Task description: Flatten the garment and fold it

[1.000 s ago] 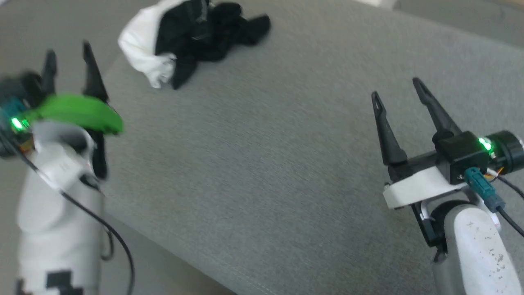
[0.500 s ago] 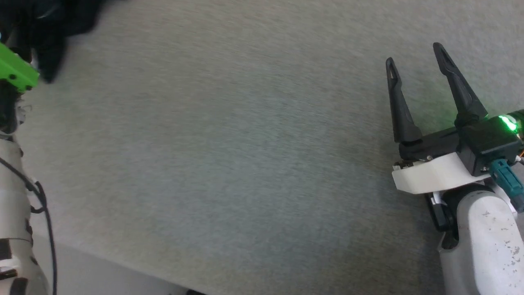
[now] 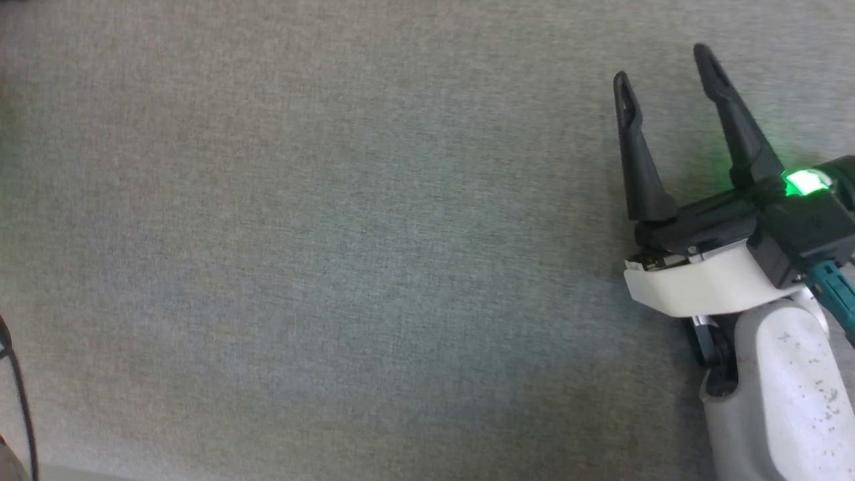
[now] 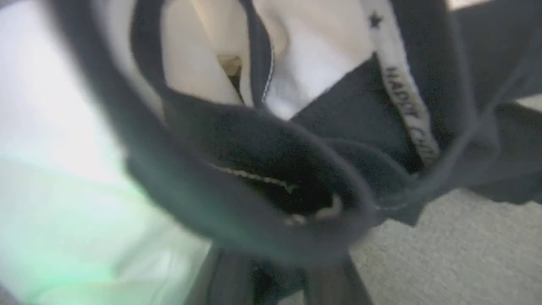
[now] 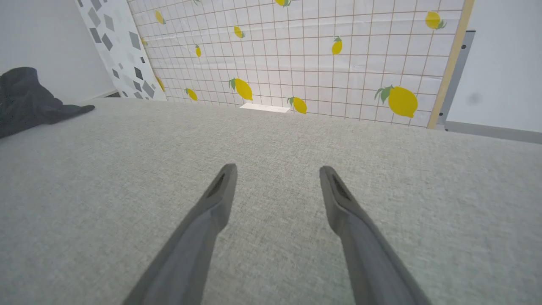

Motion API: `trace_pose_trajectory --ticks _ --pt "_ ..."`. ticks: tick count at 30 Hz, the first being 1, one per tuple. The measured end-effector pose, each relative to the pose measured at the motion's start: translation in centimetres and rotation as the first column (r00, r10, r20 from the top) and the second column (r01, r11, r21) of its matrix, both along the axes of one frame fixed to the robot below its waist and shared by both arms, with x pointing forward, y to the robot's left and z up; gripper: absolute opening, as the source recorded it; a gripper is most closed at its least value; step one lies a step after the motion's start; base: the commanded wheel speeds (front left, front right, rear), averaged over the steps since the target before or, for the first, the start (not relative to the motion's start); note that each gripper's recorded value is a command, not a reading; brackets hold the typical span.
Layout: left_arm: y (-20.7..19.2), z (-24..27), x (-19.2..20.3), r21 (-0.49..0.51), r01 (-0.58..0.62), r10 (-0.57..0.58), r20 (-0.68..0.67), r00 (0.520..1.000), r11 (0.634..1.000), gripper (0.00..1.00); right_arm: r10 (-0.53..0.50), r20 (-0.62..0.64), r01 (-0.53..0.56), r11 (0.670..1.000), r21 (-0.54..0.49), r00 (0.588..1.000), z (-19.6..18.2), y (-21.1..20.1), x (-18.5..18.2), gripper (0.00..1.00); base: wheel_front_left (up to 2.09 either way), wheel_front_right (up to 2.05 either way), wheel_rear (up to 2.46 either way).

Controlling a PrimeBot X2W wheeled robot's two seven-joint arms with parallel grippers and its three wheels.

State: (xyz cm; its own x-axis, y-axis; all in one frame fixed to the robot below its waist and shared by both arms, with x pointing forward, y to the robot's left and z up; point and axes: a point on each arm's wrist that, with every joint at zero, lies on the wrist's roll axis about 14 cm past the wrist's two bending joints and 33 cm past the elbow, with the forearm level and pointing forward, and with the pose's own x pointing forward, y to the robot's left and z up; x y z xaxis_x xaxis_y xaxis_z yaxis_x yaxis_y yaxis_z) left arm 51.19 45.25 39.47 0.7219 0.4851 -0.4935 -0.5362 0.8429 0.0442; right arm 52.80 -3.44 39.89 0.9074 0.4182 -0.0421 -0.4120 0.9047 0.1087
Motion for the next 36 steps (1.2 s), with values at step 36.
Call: trace_pose_trajectory --ticks 36 --pt "-40.8 27.9 -0.2 0.308 0.843 -0.836 0.483 0.260 0.440 0.00 -0.380 0.161 0.376 0.925 0.057 0.911 13.3 -15.2 -13.2 1.00 0.00 0.00 0.00"
